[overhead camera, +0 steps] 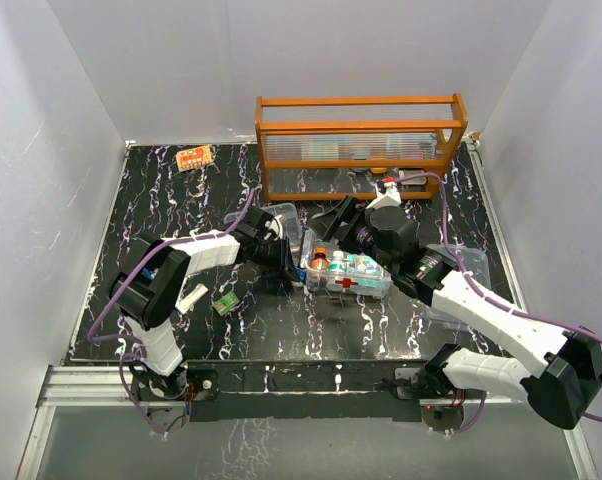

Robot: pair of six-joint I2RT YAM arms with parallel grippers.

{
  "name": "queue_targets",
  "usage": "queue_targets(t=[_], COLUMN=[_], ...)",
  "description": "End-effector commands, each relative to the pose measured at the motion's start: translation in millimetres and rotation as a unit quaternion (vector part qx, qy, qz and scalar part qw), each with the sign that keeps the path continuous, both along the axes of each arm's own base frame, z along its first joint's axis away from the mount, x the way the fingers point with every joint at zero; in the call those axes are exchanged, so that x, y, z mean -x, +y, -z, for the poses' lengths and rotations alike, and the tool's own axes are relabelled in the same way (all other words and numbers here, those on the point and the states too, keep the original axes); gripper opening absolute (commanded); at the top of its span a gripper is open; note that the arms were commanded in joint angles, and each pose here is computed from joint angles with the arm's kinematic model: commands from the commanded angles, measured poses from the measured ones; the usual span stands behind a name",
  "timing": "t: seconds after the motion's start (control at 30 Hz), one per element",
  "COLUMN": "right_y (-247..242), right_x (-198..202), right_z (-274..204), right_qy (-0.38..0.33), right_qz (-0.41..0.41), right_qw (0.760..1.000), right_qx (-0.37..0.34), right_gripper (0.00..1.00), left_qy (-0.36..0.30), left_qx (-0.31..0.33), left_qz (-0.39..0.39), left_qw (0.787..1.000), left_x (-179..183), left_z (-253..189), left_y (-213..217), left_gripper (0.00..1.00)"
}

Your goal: Organize the medicine kit

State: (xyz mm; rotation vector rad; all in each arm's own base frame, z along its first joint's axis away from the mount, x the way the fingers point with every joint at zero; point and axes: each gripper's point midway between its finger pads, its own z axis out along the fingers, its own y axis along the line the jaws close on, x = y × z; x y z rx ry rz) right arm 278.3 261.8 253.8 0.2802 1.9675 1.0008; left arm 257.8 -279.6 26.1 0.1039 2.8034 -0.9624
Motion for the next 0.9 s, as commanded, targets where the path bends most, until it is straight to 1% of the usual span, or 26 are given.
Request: queue_targets(t=[0.0,0.03,0.1,0.27,0.37,0.47,0.53,0.6,0.73,0.87], right_y=[-4,-4,-4,-1,2,10,17,24,40,50], right_x=[-1,-1,0,0,1,2,5,7,14,18], right_z=[-17,-17,-18,-17,-16,-16,-19,-23,-41,-62], right_qy=[-0.026,-0.026,-0.026,-0.026,-0.026,-0.032,-0.04,-0.063,-0.112,-0.164], right_qz=[0.009,0.009,0.008,0.001,-0.009,-0.032,-0.054,-0.082,-0.14,-0.178], right_qw=[1.0,1.0,1.0,1.0,1.0,0.999,0.998,0.995,0.984,0.97], right_qx=[-0.011,-0.012,-0.012,-0.01,-0.01,-0.008,-0.013,-0.004,-0.006,-0.011], right_gripper=[0.68,0.68,0.68,0.68,0.68,0.69,0.71,0.73,0.75,0.76], left_qy=[-0.005,-0.009,-0.024,-0.054,-0.082,-0.124,-0.161,-0.201,-0.279,-0.328], left_qx=[-0.03,-0.036,-0.049,-0.1,-0.137,-0.153,-0.132,-0.096,0.004,0.089], left_qz=[-0.009,-0.012,-0.019,-0.048,-0.081,-0.112,-0.116,-0.114,-0.089,-0.059], left_qw=[1.0,0.999,0.998,0.992,0.984,0.974,0.971,0.968,0.956,0.939], left_x=[-3,-3,-5,0,1,-3,-5,-10,-10,-2], left_z=[6,4,-2,-18,-33,-57,-80,-107,-173,-227], left_y=[8,10,17,46,70,87,87,81,61,43], left_gripper=[0.13,0.08,0.02,0.0,0.0,0.0,0.0,0.01,0.02,0.03])
